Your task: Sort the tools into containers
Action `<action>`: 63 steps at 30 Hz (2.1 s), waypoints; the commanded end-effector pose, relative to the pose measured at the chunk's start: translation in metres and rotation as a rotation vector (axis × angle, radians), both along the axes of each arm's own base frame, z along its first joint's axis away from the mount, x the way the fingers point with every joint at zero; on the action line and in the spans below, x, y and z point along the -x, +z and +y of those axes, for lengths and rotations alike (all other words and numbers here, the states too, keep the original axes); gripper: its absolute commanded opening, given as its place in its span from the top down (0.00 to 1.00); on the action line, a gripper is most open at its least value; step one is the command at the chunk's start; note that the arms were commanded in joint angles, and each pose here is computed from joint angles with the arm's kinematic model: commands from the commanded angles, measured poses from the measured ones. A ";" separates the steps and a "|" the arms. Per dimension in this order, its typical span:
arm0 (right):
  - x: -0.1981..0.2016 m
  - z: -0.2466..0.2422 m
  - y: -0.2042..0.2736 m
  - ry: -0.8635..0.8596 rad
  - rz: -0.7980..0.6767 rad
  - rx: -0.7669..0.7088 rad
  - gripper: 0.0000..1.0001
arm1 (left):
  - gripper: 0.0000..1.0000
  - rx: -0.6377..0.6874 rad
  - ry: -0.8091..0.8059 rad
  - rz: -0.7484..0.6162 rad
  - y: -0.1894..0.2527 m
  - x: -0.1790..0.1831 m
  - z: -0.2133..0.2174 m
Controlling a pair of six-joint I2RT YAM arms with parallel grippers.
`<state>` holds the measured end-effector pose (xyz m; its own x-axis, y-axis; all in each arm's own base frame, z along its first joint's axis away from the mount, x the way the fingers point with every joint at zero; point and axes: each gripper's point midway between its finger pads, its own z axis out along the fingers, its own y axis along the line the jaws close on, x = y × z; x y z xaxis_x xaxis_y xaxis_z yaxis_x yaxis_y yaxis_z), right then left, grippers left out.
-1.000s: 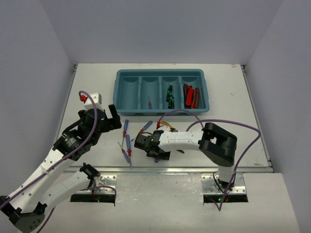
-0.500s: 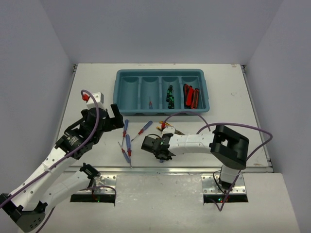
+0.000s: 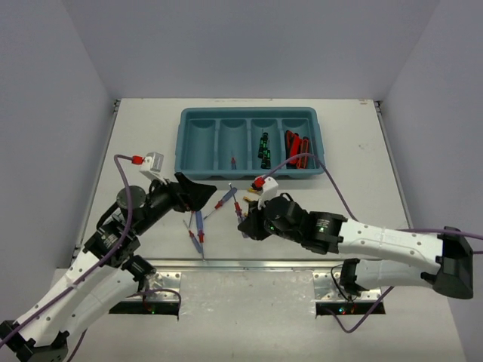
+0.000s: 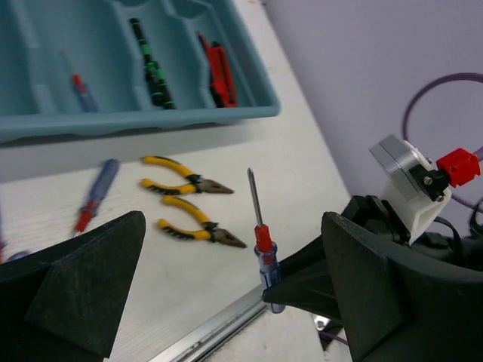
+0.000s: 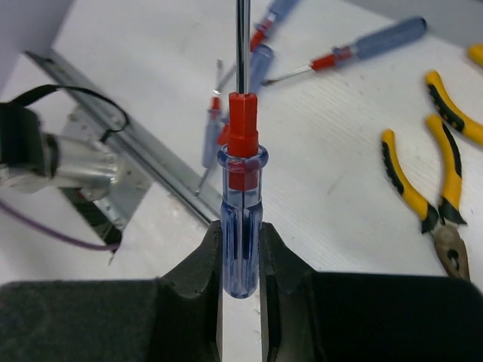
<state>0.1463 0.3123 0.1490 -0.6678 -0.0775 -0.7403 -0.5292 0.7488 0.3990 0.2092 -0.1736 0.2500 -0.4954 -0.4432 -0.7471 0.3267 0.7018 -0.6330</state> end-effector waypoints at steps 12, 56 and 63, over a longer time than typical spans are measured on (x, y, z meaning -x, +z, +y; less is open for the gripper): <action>0.027 0.017 0.087 0.294 -0.251 -0.309 1.00 | 0.17 0.370 -0.377 -0.181 0.045 0.024 -0.065; -0.015 -0.128 0.069 -0.293 -0.270 -0.094 0.01 | 1.00 -0.545 0.327 0.012 0.022 -0.271 -0.030; -0.016 -0.133 0.057 -0.307 -0.256 -0.054 0.01 | 1.00 -0.606 0.180 0.035 -0.016 -0.316 -0.067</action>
<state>0.1572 0.1851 0.2093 -0.4517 0.1257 -0.8833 -0.4146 0.8471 0.3325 0.5105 -0.2265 0.2307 -0.4823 -0.0944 -0.8709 0.0637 0.9878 -0.1424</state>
